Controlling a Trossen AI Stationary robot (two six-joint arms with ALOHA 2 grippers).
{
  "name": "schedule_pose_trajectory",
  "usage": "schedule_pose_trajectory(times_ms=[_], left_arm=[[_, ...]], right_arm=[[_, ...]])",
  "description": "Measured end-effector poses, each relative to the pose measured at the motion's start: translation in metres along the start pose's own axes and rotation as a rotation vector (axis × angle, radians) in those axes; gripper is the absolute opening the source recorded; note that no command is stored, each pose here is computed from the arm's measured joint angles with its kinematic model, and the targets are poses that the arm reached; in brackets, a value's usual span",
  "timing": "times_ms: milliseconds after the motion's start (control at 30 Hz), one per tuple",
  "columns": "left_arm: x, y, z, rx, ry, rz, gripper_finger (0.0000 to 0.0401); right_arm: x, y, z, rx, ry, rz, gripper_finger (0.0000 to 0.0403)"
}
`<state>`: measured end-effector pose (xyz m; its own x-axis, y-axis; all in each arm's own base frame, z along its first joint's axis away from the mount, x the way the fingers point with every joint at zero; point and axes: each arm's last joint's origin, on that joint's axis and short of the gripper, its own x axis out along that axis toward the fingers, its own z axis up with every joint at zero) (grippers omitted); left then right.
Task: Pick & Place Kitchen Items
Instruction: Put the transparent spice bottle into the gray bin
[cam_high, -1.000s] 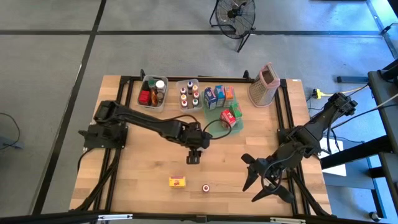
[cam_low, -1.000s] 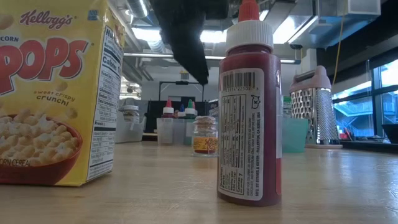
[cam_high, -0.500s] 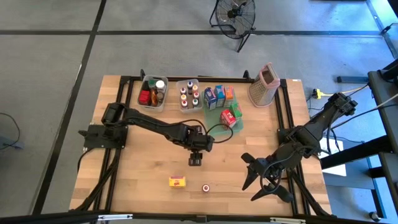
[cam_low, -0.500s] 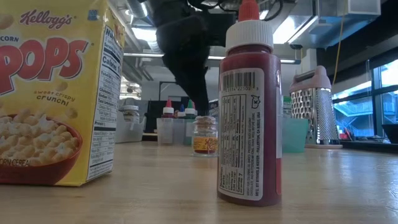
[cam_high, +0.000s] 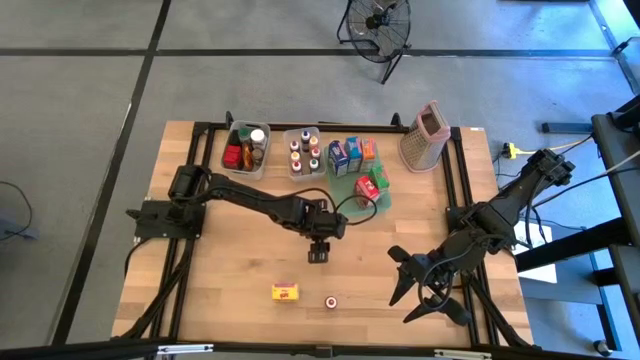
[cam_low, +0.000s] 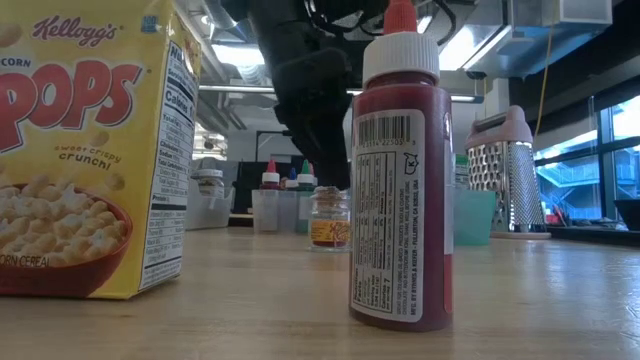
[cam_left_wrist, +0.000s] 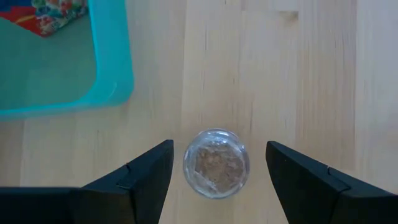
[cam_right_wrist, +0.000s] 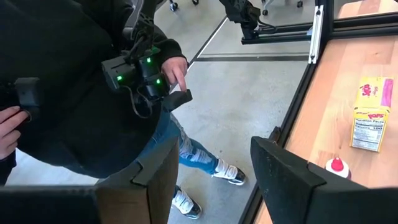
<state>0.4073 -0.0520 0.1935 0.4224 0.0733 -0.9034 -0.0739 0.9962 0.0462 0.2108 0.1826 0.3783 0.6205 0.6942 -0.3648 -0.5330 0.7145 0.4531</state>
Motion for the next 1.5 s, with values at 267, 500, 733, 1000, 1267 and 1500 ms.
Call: schedule_pose_trajectory(times_ms=[267,500,733,1000,1267,1500], left_arm=[[0.001,0.003,0.000,-0.003,0.007,-0.004,0.0251],[0.009,0.003,-0.009,-0.002,0.028,-0.013,0.0251],[0.013,0.003,-0.011,-0.008,0.014,-0.020,0.0251],[0.013,0.002,-0.011,-0.007,0.016,-0.046,0.0251],[0.017,0.005,-0.012,-0.010,0.025,-0.041,0.0219],[0.033,0.002,-0.015,-0.017,0.057,-0.037,0.0175]], right_arm=[[0.000,0.000,0.000,0.000,0.001,0.000,0.0202],[0.000,0.000,-0.001,0.001,0.008,-0.004,0.0202],[0.000,-0.001,-0.001,-0.006,0.011,-0.005,0.0202],[0.000,-0.001,-0.001,-0.009,0.006,-0.021,0.0202],[0.000,-0.002,0.000,-0.008,-0.002,-0.026,0.0202],[0.000,-0.002,0.000,-0.009,-0.006,-0.032,0.0202]])
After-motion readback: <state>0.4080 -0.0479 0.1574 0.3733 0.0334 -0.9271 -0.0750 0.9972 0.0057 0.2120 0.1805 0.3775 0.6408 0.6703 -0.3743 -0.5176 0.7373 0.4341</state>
